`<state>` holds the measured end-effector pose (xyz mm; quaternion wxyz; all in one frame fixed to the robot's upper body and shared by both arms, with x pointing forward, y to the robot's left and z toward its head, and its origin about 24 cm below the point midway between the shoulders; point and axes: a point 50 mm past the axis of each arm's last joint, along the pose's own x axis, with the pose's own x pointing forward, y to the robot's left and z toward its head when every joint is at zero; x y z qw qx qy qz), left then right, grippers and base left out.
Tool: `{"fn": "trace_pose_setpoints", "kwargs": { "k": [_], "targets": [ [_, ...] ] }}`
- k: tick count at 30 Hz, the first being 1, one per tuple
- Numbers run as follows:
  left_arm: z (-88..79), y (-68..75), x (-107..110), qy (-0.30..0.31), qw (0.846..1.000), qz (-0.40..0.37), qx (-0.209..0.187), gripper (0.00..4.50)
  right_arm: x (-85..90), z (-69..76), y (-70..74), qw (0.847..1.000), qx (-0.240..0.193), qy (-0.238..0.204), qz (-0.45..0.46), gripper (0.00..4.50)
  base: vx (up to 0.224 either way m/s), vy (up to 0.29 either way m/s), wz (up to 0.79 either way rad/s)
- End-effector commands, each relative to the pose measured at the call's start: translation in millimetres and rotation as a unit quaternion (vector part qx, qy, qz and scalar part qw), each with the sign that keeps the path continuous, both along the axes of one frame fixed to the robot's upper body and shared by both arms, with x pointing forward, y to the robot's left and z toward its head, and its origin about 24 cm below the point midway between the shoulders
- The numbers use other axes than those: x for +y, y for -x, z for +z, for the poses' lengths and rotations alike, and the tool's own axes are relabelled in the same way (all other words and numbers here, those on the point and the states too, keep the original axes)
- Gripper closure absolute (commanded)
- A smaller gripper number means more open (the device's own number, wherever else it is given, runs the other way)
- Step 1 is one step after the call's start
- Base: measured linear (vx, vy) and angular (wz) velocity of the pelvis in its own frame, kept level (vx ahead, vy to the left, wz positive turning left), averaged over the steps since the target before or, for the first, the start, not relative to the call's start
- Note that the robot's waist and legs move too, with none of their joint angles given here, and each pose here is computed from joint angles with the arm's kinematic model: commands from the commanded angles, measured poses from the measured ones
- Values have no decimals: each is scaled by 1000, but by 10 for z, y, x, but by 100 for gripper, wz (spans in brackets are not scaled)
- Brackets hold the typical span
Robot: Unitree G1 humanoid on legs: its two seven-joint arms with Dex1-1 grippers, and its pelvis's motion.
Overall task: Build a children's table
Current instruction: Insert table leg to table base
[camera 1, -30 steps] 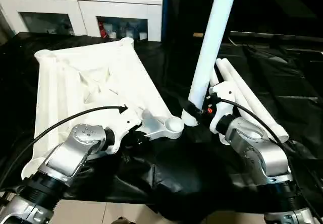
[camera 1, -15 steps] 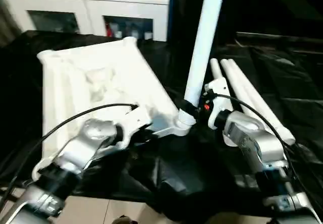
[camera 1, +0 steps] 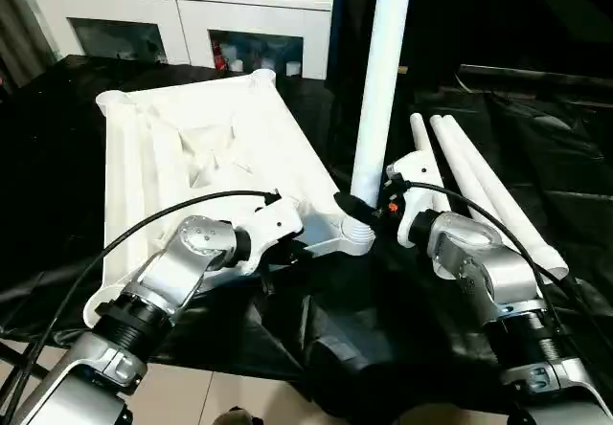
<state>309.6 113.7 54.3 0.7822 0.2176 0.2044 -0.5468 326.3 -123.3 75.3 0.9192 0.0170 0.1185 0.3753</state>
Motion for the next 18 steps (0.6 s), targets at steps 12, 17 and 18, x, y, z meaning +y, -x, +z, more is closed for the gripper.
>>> {"fn": "trace_pose_setpoints", "kwargs": {
  "k": [12,17,18],
  "targets": [
    [21,60,-24,53,998,-33,6,450,31,-98,-76,1000,6,-4,-5,259,0,0,0],
    [-13,48,11,33,999,-27,-6,450,53,-131,-78,1000,8,-15,-5,259,0,0,0],
    [-17,46,15,31,999,-26,-7,422,54,-133,-78,1000,8,-17,-6,259,0,0,0]
  ]
}}
